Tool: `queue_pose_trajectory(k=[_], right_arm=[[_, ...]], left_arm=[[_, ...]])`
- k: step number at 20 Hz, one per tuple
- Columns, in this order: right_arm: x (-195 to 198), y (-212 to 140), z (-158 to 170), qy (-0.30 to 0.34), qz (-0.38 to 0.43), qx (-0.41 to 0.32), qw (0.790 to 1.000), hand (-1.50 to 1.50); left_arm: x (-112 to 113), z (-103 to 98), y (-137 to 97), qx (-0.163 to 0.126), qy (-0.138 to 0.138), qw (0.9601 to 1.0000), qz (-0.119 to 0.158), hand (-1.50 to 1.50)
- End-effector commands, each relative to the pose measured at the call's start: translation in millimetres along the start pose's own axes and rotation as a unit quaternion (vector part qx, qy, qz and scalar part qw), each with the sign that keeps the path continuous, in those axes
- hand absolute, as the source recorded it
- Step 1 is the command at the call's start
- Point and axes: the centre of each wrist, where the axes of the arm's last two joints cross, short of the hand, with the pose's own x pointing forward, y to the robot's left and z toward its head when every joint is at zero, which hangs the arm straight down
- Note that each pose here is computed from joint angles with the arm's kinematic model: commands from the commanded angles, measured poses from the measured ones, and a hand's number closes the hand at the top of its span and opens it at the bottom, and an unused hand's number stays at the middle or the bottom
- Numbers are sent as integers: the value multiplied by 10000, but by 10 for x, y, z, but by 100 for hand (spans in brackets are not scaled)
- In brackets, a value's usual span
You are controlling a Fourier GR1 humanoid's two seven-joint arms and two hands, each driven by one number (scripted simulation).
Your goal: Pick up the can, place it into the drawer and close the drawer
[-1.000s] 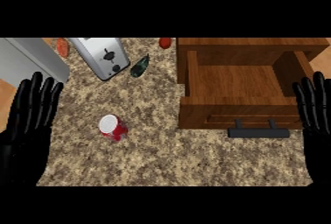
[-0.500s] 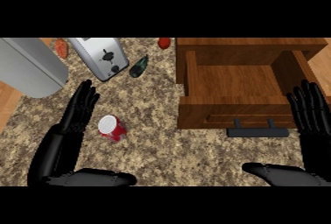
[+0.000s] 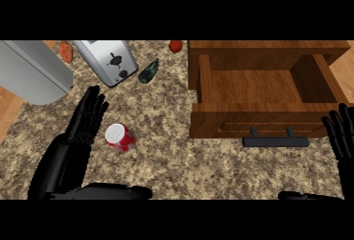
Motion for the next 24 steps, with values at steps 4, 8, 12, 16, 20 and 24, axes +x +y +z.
queue_pose_trajectory(k=[4,8,12,16,20,24], right_arm=[[-288,-12,-105,9,-14,-40,10000,-150],[-78,-83,26,60,-66,54,9999,-150],[-111,-267,179,-21,74,23,10000,-150],[-136,-280,239,-73,-24,-65,9999,-150],[-260,-97,101,6,64,-48,10000,-150],[-80,-236,271,36,98,-2,9999,-150]], left_arm=[[-16,-32,89,286,151,9994,86,-150],[-325,29,262,233,266,9994,64,-150],[-235,-110,193,254,264,9993,48,-150],[-548,-188,187,264,311,9992,38,-150],[-793,-39,20,156,336,9993,64,-150],[-873,-158,103,382,383,9985,14,-150]])
